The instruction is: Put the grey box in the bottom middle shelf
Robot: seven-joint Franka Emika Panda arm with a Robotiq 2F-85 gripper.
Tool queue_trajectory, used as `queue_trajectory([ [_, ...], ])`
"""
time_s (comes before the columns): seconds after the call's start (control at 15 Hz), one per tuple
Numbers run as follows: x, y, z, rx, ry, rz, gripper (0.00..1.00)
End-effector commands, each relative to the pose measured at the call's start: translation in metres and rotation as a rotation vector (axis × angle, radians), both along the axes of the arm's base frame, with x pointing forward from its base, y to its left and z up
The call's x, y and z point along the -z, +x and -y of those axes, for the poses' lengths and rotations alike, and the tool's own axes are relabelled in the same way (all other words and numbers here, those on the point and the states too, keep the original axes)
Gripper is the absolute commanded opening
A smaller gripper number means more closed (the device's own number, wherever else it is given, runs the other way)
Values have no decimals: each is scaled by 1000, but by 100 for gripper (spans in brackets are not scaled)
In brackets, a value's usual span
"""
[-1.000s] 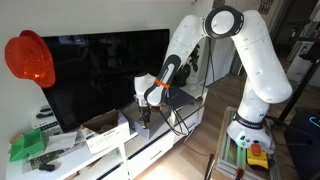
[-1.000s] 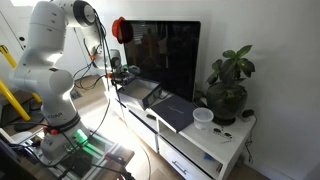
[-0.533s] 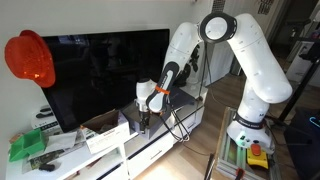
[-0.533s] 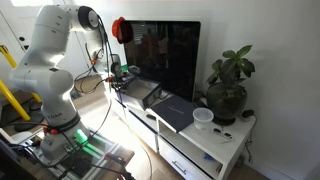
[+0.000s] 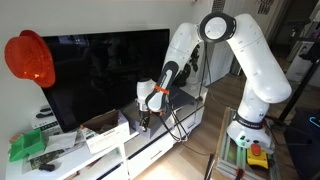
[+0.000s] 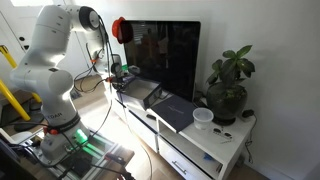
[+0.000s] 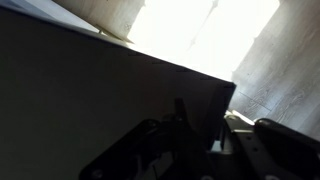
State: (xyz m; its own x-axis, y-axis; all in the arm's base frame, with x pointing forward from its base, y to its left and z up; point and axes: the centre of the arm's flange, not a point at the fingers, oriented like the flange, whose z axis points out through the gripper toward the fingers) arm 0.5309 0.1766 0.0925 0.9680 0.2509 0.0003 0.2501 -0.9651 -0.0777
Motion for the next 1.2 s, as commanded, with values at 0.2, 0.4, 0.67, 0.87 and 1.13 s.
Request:
queue_trajectory([
  [0.2,-27,-19,2,46,1,-21,0],
  [0.4,-40,-27,-2,51,-10,-26,1],
  [0.67,-63,-43,-10,54,-51,-74,1],
  [0.87,-83,-60,-16,52,-90,-114,1],
  [1.13,-105,-82,-25,46,-104,-157,1],
])
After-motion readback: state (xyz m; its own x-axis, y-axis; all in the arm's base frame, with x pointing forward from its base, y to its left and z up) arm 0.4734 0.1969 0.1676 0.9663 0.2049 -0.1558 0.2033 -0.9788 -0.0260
